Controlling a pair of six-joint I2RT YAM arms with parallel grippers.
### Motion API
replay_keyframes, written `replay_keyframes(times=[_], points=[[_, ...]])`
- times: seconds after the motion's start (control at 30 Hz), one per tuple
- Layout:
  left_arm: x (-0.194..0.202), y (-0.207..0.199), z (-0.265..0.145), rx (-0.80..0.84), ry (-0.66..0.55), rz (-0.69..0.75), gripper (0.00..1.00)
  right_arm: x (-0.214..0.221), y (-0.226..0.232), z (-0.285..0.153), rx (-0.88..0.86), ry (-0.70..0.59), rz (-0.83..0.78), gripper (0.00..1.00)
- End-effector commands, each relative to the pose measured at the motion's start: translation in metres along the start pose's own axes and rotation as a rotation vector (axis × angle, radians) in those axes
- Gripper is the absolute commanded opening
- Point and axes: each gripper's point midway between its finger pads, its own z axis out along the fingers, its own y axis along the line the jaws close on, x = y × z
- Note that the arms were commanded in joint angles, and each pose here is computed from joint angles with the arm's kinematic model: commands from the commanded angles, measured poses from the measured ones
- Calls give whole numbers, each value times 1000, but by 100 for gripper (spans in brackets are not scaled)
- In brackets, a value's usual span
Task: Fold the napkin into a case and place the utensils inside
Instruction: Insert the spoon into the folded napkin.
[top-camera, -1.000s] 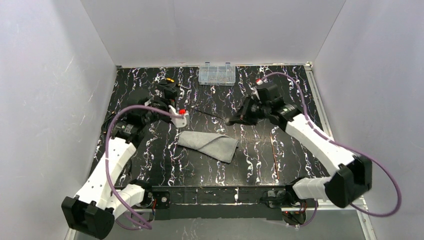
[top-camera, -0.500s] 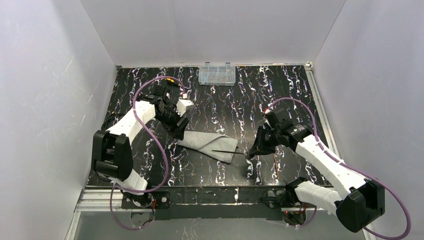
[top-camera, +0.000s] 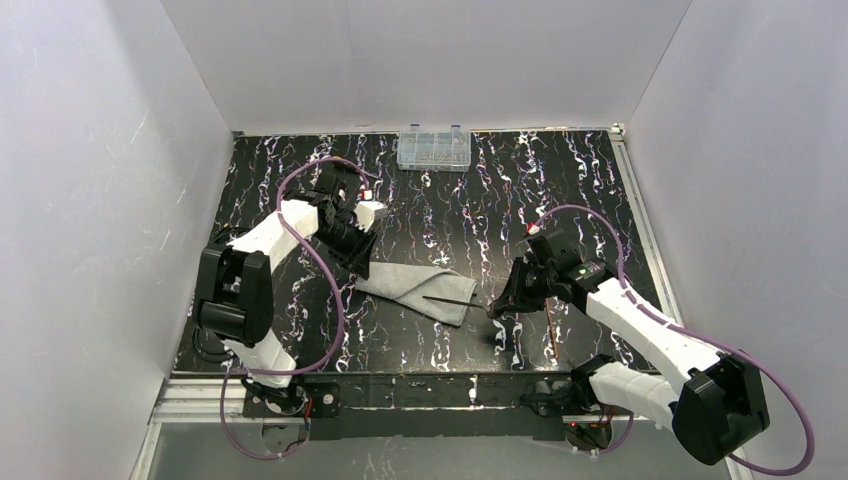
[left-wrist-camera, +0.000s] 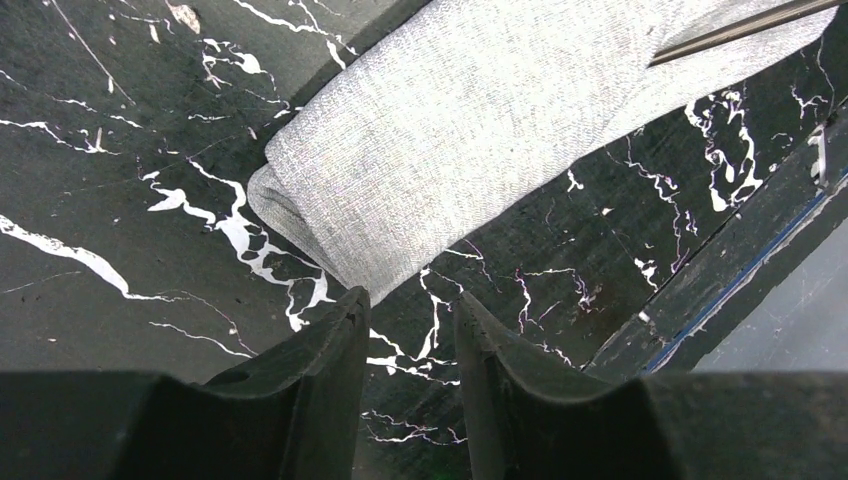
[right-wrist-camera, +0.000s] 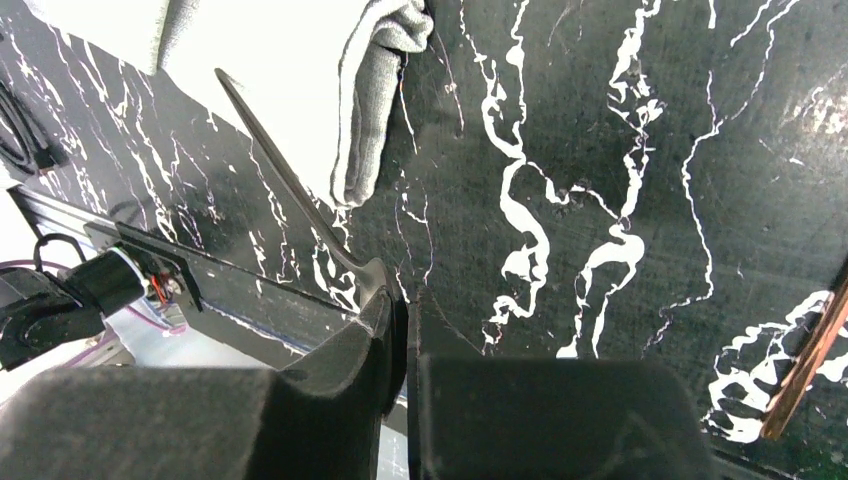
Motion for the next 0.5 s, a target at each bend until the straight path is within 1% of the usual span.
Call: replay_keyframes(times=[0.0,0.3,0.4,0.47], points=[[6,5,8,-12,20,-41,34,-16,13,3,-65,-77,-4,1],[12,16,23,-31,56,-58,26,-18,19,7,-106,-84,-16,1],[13,18,27,-36,64,-62,19,-19,22,10,-123,-82,-15,1],[13,19,28,-40,67,-65,17,-18,23,14,-135,-75,-14,1]])
